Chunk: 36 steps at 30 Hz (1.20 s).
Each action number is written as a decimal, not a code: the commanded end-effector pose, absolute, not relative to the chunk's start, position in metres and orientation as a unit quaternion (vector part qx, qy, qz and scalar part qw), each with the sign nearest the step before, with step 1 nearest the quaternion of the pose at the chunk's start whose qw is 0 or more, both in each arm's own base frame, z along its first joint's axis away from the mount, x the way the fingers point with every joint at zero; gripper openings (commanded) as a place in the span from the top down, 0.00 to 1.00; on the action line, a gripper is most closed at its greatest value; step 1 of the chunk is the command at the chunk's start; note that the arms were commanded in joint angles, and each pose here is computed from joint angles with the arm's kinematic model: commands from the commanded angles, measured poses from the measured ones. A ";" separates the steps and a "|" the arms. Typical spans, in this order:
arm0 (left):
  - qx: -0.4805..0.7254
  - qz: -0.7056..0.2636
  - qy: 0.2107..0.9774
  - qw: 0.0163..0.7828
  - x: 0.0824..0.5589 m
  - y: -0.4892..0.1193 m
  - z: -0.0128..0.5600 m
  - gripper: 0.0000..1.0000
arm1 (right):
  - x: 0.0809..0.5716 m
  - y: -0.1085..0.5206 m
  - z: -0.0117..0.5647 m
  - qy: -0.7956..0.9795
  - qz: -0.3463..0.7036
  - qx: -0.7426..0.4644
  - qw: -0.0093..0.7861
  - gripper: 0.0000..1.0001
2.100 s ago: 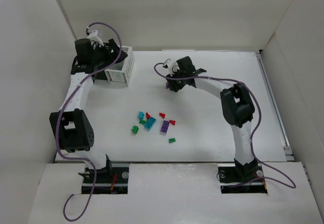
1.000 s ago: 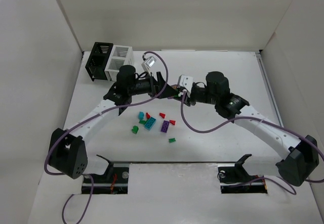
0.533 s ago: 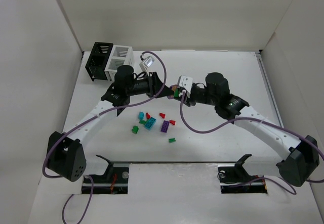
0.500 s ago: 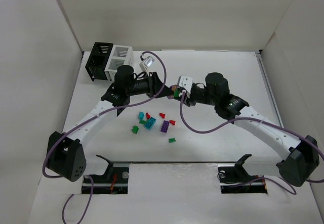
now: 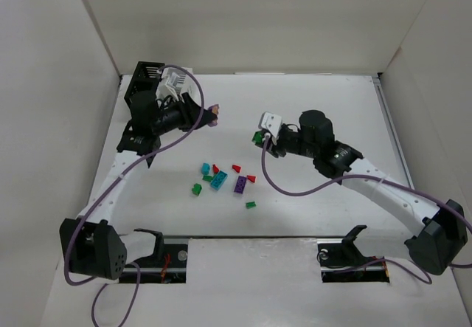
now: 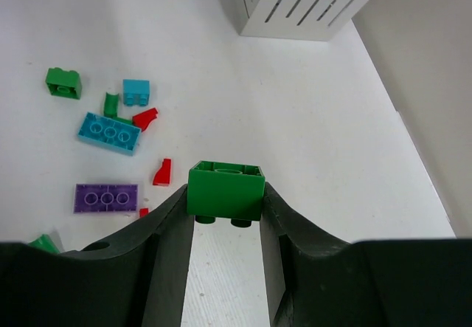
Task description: Sort the legos into containers by color
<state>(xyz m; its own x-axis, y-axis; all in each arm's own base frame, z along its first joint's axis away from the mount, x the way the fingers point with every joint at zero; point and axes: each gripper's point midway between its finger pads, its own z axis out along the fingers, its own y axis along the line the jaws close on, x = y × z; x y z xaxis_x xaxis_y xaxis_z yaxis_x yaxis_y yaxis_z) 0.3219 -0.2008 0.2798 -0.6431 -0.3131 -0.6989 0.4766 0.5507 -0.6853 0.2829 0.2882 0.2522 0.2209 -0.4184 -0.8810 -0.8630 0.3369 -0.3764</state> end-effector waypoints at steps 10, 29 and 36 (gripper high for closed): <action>-0.119 -0.263 0.801 0.525 0.389 -0.109 0.297 1.00 | 0.303 0.277 0.264 0.628 0.167 -0.482 0.589 1.00; -0.157 -0.167 0.791 0.568 0.524 -0.033 0.298 1.00 | 0.375 0.243 0.254 0.696 0.128 -0.387 0.590 1.00; -0.169 -0.163 0.795 0.559 0.601 -0.023 0.266 1.00 | 0.399 0.240 0.257 0.700 0.122 -0.377 0.594 1.00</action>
<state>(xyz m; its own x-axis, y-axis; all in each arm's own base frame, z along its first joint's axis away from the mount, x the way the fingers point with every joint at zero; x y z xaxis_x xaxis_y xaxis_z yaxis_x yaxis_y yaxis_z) 0.5749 -0.0317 0.2548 -0.3664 -0.4559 -0.8111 -0.1038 0.8863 -0.4513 0.3806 0.2383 0.2135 -0.0885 -0.4531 -0.8870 -0.7091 0.6541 -0.2634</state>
